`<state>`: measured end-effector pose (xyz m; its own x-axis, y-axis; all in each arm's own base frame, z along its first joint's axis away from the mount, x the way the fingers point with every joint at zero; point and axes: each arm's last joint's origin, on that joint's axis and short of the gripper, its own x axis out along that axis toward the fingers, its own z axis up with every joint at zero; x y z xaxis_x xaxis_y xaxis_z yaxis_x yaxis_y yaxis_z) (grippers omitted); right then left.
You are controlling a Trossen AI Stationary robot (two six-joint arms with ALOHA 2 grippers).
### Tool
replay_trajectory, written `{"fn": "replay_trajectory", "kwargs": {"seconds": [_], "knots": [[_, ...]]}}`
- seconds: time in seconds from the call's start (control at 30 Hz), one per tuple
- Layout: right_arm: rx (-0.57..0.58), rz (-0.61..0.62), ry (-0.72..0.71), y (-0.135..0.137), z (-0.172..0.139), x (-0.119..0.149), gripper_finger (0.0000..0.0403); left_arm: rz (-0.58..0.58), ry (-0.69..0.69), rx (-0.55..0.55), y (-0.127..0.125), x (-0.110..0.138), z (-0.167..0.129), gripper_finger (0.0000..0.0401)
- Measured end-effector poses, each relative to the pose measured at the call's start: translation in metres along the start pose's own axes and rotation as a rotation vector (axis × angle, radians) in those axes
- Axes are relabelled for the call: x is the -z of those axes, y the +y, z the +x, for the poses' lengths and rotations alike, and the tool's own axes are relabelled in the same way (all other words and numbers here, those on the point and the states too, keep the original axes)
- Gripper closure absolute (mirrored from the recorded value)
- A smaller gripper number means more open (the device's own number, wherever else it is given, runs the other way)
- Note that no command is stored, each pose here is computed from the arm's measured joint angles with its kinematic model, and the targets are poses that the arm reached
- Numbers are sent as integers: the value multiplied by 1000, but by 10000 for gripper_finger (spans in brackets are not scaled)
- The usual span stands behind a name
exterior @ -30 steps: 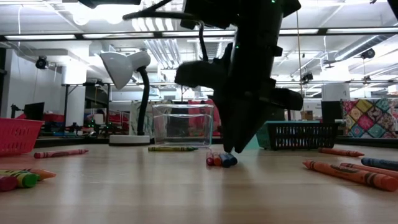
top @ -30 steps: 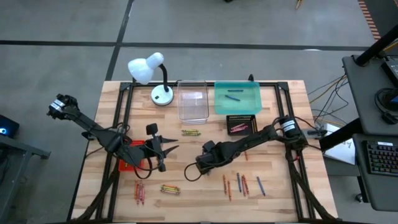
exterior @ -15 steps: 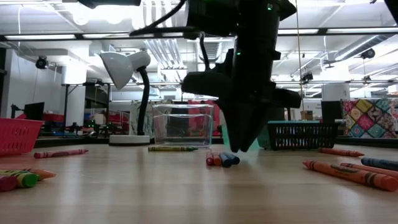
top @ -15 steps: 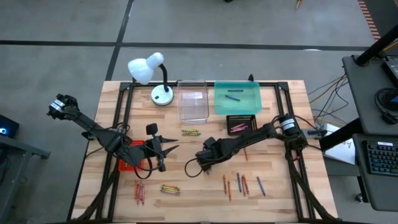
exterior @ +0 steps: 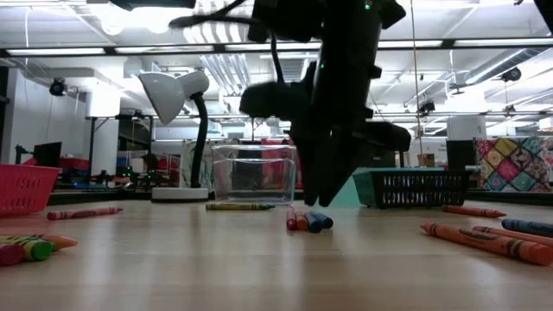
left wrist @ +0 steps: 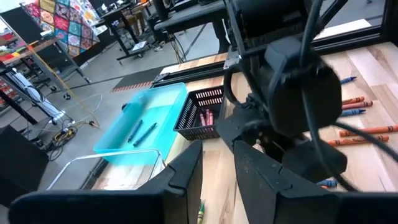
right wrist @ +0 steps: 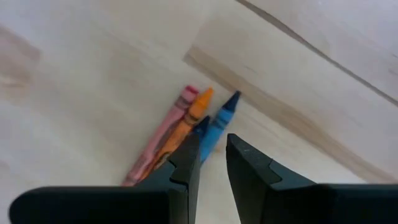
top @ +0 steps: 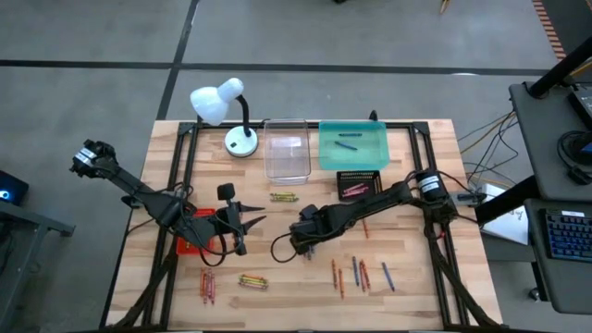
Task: Sort crayons
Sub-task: Put the blue crayon into the blue bin
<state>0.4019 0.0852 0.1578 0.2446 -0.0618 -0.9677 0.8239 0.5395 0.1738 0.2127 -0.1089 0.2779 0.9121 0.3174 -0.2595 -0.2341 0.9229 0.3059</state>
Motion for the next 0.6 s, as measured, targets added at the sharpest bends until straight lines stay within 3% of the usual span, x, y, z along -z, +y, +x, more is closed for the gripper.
{"fn": "replay_trajectory", "kwargs": {"seconds": [0.4, 0.6], "knots": [[40, -11, -10, -6, 6, -2, 335, 2, 1, 0, 0, 0, 0, 325], [127, -13, 6, -16, 8, -2, 335, 2, 1, 0, 0, 0, 0, 325]]}}
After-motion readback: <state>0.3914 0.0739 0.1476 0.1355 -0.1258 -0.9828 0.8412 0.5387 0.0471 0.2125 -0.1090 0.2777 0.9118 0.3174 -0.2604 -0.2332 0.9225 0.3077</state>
